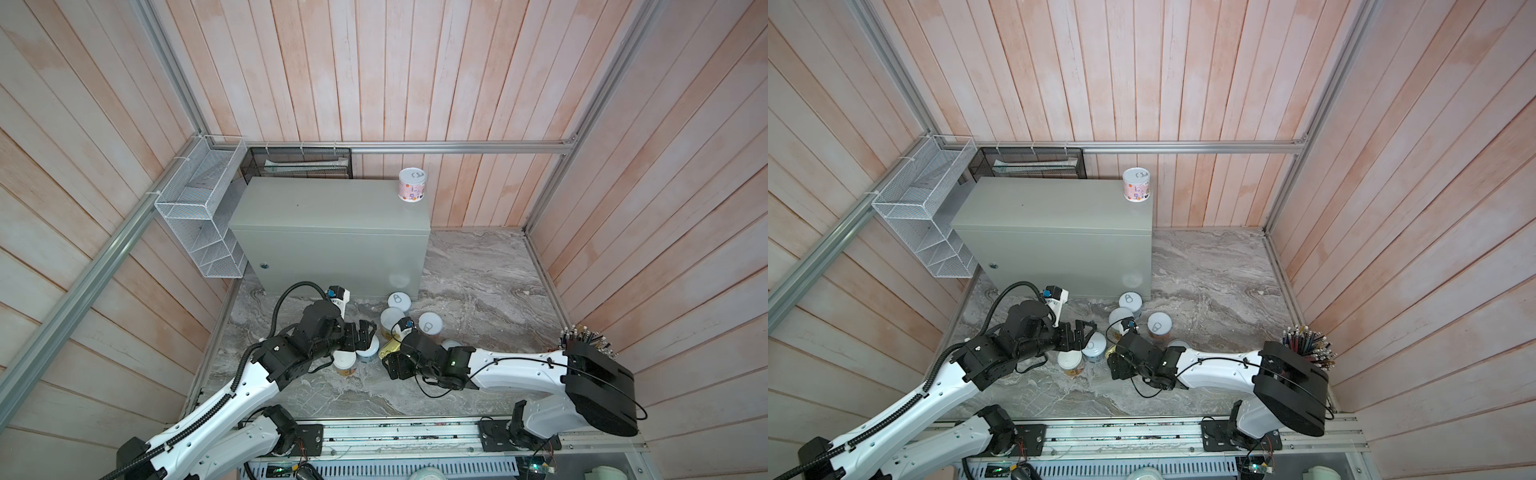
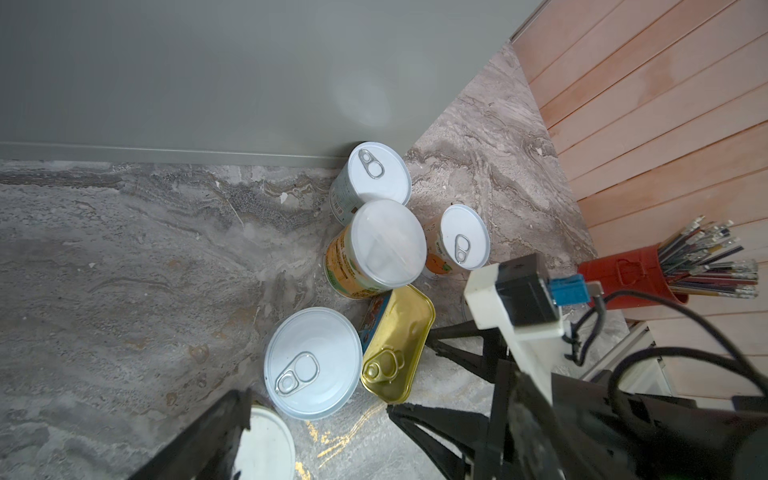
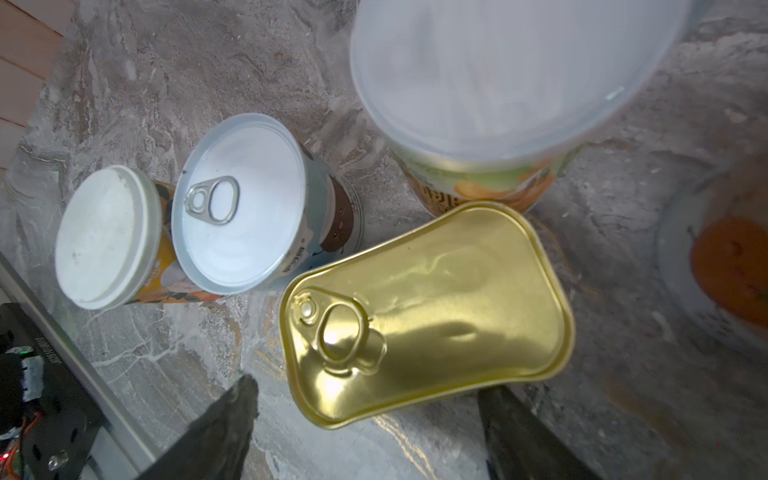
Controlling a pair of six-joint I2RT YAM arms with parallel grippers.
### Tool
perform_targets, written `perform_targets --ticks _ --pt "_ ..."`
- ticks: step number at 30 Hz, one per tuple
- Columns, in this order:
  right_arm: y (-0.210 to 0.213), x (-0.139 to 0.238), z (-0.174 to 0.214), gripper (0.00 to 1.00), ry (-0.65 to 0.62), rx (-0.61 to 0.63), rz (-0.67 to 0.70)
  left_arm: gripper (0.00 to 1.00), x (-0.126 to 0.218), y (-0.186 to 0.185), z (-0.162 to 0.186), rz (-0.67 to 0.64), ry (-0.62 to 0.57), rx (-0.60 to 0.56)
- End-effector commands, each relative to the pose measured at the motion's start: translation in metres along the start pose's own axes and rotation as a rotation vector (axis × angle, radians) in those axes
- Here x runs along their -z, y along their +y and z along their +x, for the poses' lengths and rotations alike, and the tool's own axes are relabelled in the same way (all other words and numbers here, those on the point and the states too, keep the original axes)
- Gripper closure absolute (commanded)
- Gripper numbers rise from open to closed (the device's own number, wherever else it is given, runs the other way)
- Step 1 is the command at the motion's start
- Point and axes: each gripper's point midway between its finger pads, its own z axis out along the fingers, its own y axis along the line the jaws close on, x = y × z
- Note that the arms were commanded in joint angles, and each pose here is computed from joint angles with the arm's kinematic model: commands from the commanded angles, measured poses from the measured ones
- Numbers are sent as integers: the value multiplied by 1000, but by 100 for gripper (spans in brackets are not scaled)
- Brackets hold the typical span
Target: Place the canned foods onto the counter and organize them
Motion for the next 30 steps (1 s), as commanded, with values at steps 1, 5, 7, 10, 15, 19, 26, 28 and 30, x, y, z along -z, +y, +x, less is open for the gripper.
perform_targets --ticks 1,5,7,10,15,19,26,28,30 --pt "6 -4 -12 15 0 48 16 0 2 12 6 -43 6 -10" --pt "5 -10 -18 14 2 43 35 0 1 14 8 -48 9 -3" --pt "7 -12 -20 14 3 39 26 0 1 15 9 -48 10 0" --pt "7 -16 -23 12 5 45 31 0 1 15 9 -49 12 6" --pt "8 -25 -23 12 40 86 58 0 3 15 8 -51 13 6" --pt "16 -30 -21 12 63 104 28 0 3 17 9 -62 19 7" --pt "6 -29 -13 12 81 121 85 0 5 18 9 -68 15 10" --pt "0 -27 -11 13 89 124 124 0 5 18 9 -68 16 9" --pt "-8 -26 -4 16 106 112 159 0 5 18 8 -69 17 8"
